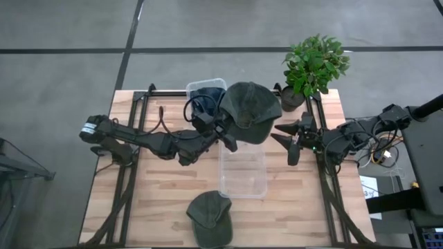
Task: Pick & Place hat
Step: Put the top black cap into the bottom transparent bin
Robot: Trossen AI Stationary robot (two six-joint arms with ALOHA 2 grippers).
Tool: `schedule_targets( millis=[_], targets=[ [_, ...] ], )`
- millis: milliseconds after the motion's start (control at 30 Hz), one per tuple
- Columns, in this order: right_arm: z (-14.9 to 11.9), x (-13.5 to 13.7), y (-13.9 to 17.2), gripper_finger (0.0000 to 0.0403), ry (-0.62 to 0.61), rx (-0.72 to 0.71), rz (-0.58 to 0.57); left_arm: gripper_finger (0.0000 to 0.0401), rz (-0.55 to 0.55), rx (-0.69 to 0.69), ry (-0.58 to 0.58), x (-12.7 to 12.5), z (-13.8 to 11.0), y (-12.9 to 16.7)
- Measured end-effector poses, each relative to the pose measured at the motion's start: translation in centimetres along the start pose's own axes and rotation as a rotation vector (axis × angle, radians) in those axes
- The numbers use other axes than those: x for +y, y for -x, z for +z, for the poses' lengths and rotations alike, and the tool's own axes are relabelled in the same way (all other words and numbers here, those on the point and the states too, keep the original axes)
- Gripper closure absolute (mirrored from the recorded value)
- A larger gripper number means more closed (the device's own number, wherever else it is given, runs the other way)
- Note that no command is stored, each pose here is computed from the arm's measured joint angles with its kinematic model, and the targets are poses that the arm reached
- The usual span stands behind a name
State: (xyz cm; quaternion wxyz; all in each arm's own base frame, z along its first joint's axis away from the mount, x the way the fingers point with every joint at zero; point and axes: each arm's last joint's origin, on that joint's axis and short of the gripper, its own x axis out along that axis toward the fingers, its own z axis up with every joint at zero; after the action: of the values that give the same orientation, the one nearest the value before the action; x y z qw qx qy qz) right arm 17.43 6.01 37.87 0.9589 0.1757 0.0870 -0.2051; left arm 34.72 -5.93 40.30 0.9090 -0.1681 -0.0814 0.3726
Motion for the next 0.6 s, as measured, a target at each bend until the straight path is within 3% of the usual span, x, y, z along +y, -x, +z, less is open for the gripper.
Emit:
schedule_targets(
  millis=[600],
  targets=[
    [0.1, 0.0, -1.5, 0.0225, 0.024, -0.014, -0.04, 0.0399, -0.049, 0.02, 0.038, -0.5, -0.5, 0.4]
  ],
)
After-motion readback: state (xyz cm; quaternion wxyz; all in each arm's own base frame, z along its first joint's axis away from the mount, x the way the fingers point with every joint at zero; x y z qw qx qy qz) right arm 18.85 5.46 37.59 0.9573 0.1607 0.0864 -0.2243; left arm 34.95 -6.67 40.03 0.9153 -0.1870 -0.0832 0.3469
